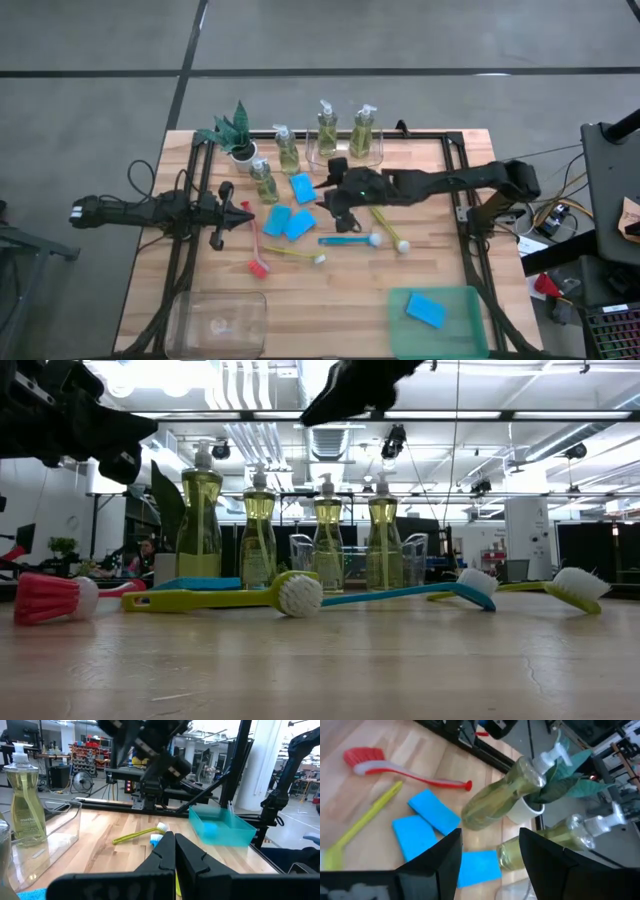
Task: Pick & Place Kitchen Sink Supplies
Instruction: Put the blue sponge into the green bin
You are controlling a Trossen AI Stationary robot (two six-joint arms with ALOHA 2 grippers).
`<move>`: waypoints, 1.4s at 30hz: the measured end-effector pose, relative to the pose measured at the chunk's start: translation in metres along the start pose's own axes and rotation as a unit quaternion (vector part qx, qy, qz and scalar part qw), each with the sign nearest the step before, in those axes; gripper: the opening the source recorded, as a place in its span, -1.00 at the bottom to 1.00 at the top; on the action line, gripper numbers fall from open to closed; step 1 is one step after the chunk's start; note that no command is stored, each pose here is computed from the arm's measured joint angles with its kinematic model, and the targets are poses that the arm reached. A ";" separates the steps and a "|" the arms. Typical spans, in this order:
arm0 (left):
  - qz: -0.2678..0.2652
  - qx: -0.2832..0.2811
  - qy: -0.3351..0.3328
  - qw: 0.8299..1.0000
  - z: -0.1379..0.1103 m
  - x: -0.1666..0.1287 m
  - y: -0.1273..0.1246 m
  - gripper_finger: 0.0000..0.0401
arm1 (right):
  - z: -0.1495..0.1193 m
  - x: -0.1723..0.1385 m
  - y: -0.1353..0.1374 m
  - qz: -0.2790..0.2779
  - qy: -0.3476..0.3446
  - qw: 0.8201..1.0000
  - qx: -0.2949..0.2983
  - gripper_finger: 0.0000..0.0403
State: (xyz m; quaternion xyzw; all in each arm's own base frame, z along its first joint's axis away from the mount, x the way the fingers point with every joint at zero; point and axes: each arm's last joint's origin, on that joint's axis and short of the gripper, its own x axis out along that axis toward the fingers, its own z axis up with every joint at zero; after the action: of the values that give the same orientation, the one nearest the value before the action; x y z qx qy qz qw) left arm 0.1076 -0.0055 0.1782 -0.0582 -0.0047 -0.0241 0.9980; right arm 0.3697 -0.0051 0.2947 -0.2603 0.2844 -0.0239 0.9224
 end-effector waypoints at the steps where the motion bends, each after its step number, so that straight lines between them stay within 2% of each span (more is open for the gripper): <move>1: 0.000 0.000 0.001 1.000 0.000 0.000 0.000 -1.00 | -0.005 0.006 -0.002 0.005 0.009 1.000 -0.001 -0.05; 7: 0.001 0.000 0.010 1.000 -0.002 0.000 0.000 -1.00 | -0.031 0.050 -0.007 0.008 0.034 0.999 -0.005 -0.06; 16: 0.002 0.000 0.015 1.000 -0.003 0.001 0.000 -1.00 | -0.069 0.093 -0.008 0.028 0.075 0.997 0.012 -0.12; 22: 0.002 0.000 0.015 1.000 -0.003 0.001 0.000 -1.00 | -0.086 0.121 -0.005 0.032 0.095 0.995 0.021 -0.15; 26: 0.002 0.000 0.014 1.000 -0.003 0.001 0.000 -1.00 | -0.093 0.138 -0.002 0.050 0.134 0.989 0.032 -0.15; 35: 0.002 0.000 0.015 1.000 -0.003 0.001 0.000 -1.00 | -0.107 0.163 0.007 0.081 0.188 0.978 0.030 -0.22; 42: 0.002 0.000 0.017 1.000 -0.003 0.001 0.000 -1.00 | -0.113 0.168 0.004 0.071 0.196 0.976 0.066 -0.33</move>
State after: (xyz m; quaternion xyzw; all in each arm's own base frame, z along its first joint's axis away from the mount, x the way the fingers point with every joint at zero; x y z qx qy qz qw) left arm 0.1088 -0.0055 0.1749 -0.0575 0.0128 -0.0230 0.9980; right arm 0.4492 -0.0866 0.1273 -0.1681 0.4754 -0.0273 0.8632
